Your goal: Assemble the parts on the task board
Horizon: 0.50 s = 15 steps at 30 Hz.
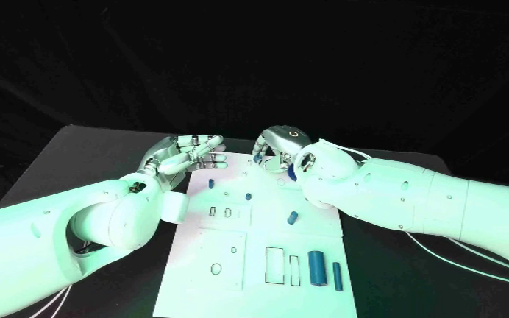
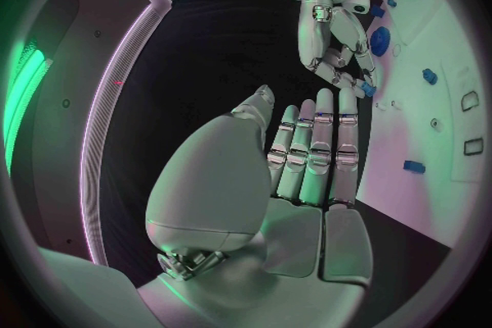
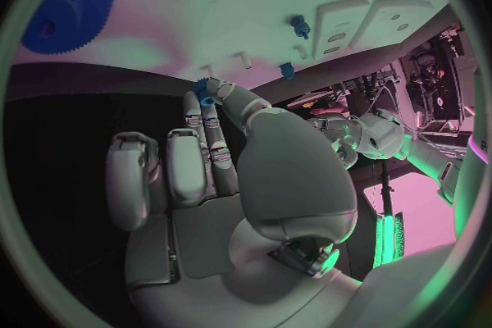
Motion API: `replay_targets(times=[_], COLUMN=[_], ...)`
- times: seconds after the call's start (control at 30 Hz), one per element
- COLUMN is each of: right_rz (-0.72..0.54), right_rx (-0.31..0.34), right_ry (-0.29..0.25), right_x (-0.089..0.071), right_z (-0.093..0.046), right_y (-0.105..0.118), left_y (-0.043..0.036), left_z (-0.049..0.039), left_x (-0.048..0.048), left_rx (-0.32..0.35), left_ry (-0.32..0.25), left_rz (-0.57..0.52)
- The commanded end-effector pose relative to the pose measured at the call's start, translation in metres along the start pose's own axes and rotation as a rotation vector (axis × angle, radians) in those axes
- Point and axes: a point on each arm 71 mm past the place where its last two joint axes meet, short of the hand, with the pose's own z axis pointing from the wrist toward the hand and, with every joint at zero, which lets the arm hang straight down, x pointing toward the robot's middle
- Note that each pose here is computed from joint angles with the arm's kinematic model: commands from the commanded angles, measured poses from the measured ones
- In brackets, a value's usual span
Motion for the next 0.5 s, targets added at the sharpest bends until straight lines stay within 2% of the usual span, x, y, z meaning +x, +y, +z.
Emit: replay_targets(times=[0.03,0.5], right_rz=[0.004,0.006], right_rx=[-0.007,0.005], right_ry=[0.003,0.035], right_x=[0.0008,0.0065], right_z=[0.0023,0.0095], right_y=[0.0028,0.0062], left_y=[-0.0023,-0.0037], left_z=[0.0006,0.0011], left_x=[0.0033,0.0043], left_rx=[0.01,0.013], left_ry=[0.024,0.025], left_rz=[-0.003,-0.002])
